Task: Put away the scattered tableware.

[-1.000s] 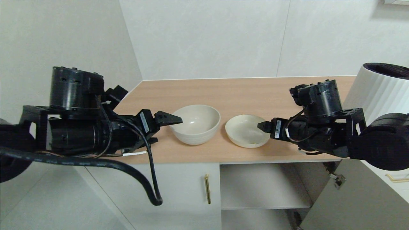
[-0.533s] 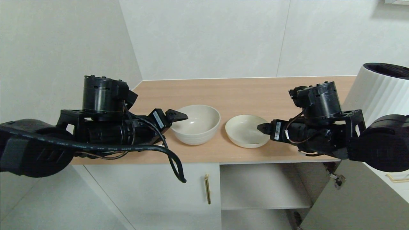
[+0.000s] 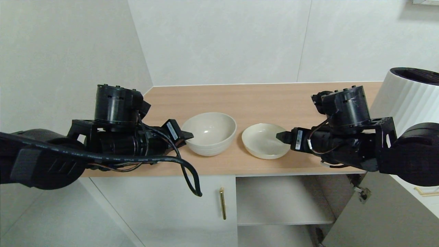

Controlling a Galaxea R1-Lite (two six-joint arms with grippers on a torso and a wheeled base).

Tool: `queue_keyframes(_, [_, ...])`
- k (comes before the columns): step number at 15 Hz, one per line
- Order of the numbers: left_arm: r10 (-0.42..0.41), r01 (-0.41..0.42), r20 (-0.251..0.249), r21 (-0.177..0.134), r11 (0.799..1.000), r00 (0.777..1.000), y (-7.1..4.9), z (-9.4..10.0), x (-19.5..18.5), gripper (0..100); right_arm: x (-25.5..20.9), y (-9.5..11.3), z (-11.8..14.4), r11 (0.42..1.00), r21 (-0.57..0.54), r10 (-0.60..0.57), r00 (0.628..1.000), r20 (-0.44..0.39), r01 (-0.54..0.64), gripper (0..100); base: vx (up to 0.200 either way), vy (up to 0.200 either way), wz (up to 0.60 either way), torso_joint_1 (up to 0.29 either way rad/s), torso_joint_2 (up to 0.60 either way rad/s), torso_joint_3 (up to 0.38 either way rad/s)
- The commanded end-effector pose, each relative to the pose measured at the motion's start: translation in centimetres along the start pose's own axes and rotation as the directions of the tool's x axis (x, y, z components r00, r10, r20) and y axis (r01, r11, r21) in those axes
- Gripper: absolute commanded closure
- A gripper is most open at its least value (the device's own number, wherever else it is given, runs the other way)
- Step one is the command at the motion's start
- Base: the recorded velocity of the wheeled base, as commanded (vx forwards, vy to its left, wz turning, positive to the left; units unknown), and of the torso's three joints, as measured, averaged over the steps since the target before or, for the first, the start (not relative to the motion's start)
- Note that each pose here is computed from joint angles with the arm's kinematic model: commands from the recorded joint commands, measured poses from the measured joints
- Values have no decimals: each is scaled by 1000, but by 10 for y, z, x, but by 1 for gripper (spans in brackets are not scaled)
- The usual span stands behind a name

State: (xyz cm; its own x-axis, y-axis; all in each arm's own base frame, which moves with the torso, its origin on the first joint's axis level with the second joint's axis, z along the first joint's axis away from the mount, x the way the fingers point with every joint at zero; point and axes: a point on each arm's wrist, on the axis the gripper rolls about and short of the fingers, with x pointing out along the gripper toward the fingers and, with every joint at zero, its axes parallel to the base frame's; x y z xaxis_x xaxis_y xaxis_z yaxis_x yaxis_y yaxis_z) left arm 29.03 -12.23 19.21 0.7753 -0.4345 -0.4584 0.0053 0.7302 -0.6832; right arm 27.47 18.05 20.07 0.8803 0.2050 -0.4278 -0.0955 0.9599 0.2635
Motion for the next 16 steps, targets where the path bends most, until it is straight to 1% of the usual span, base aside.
queue_keyframes(1, [-3, 3, 2, 0, 1000, 1000, -1, 0, -1, 100, -2, 0, 1, 1000, 1, 3, 1000, 5, -3, 0, 0, 0, 0, 0, 0, 0])
queue_keyframes(8, [-10, 10, 10, 1, 1000, 1000, -2, 1, -4, 100, 5, 1, -2, 1000, -7, -6, 1000, -6, 6, 0, 0, 0, 0, 0, 0, 0])
queue_keyframes(9, [-10, 10, 10, 1, 1000, 1000, -2, 1, -5, 100, 10, 2, -4, 1000, -8, -9, 1000, 1, 9, 0, 0, 0, 0, 0, 0, 0])
queue_keyframes(10, [-9, 9, 9, 1, 1000, 1000, -2, 1, -4, 100, 16, 4, -4, 1000, -7, -28, 999, 28, 28, 0, 0, 0, 0, 0, 0, 0])
queue_keyframes(12, [-10, 10, 8, 1, 1000, 1000, -2, 1, -4, 100, 29, 5, -7, 996, -6, -83, 995, 55, 84, 0, 0, 0, 0, 0, 0, 0])
queue_keyframes(16, [-9, 9, 5, 1, 1000, 1000, -2, 1, -4, 100, 33, 5, -10, 995, -8, -97, 994, 51, 98, 0, 0, 0, 0, 0, 0, 0])
